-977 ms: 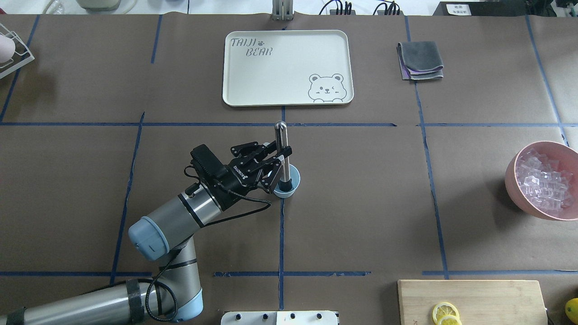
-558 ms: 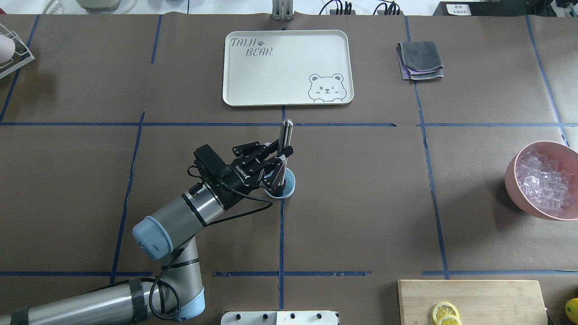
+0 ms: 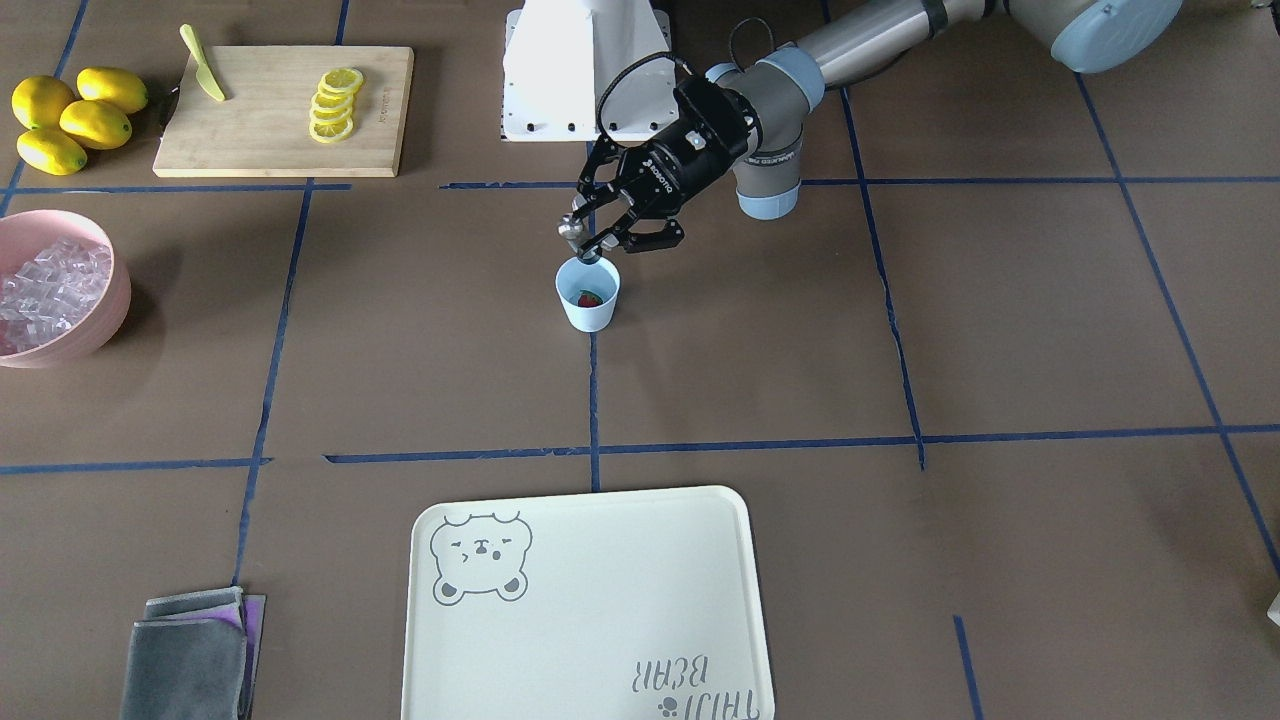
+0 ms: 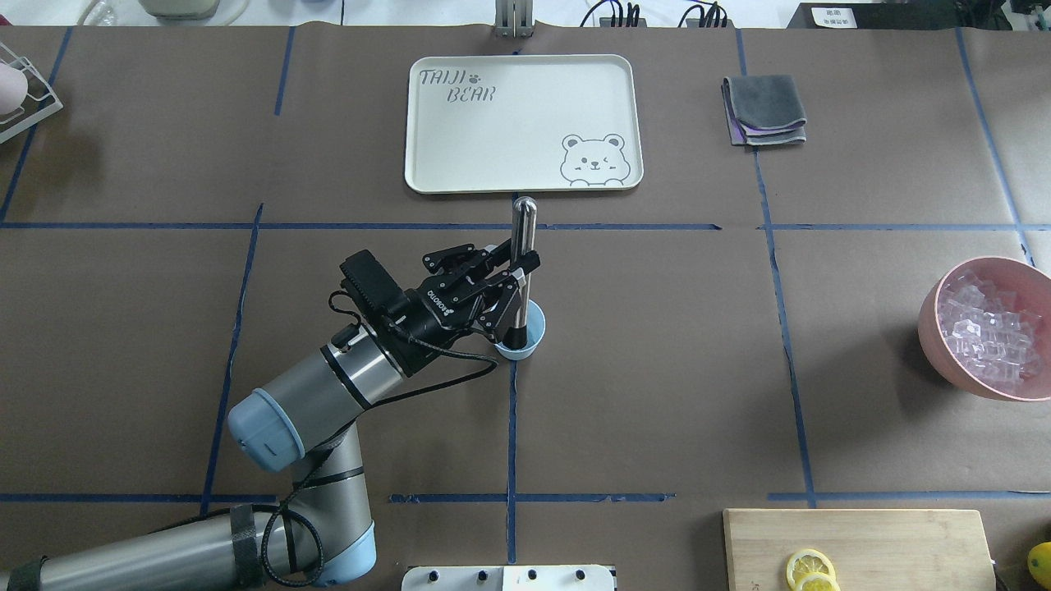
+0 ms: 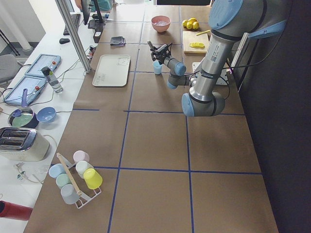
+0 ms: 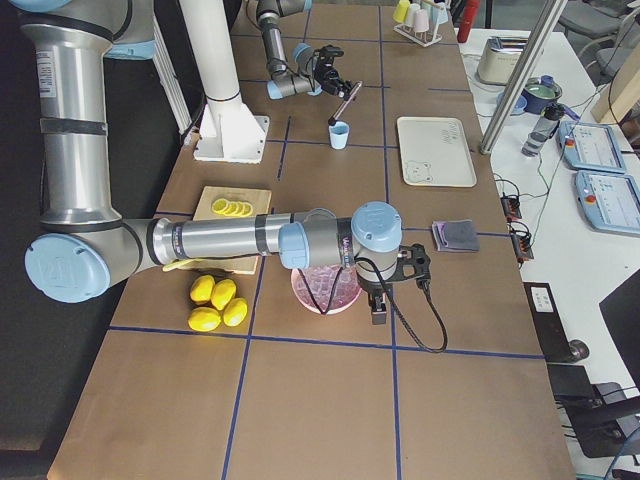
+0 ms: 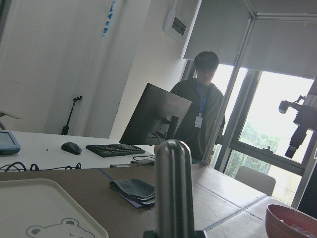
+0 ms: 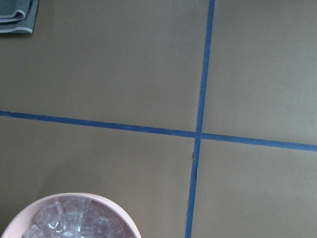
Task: Mash ice and strawberries in cup
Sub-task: 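Lower the pestle into the cup and press down on the contents, then lift the pestle out of the cup with the left gripper, then carry the pestle with the left gripper away from the cup toward the table edge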
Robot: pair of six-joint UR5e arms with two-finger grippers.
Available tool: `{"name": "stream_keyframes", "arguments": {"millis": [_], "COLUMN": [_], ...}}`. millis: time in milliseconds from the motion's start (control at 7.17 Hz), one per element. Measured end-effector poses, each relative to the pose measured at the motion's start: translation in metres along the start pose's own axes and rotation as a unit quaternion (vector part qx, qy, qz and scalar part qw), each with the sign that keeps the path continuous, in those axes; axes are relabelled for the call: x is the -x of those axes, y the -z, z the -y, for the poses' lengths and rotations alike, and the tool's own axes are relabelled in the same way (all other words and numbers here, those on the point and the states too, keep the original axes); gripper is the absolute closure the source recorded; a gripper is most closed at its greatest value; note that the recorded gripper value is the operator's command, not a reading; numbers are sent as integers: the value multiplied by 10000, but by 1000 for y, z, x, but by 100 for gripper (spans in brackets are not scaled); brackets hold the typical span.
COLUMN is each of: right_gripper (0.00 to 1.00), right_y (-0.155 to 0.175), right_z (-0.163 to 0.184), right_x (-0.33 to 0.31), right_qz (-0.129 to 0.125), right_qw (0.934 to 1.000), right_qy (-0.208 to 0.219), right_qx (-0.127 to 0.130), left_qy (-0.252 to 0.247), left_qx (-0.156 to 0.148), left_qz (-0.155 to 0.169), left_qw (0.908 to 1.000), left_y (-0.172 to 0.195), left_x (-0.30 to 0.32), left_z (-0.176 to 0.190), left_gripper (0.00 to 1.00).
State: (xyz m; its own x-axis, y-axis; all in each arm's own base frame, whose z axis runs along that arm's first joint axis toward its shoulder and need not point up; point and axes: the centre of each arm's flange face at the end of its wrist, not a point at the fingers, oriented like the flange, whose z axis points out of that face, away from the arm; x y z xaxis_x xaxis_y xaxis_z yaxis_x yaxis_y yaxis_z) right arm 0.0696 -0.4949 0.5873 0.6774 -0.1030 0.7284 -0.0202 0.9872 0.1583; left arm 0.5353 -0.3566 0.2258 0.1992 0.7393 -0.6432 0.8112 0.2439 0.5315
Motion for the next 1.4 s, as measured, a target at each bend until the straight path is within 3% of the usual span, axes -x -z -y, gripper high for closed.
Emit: {"name": "stream_keyframes", "arguments": {"millis": [419,698,1116,1395], "right_gripper": [1,1,1,1], "right_y": [2,2,3,6], "right_z": [1,1,4,5], "right_x": [2,3,4,7], "right_qz": [-4,-8,-6,0], "right_qw": [10000,10000,10000,10000], "right_qy": [18,29,46,66], "right_qx": [-18,-25,-38,-64], "left_qy": [-57,105,272,301], "left_qx": [-131,40,784,1674], "left_qz": [57,380,1051,1700], "left_qw": [9999,9992,9910,9706], "left_y": [4,1,9,16], "left_x": [-5,12,112,193], "left_z": [57,96,144,196], "left_gripper": [100,100,100,100]}}
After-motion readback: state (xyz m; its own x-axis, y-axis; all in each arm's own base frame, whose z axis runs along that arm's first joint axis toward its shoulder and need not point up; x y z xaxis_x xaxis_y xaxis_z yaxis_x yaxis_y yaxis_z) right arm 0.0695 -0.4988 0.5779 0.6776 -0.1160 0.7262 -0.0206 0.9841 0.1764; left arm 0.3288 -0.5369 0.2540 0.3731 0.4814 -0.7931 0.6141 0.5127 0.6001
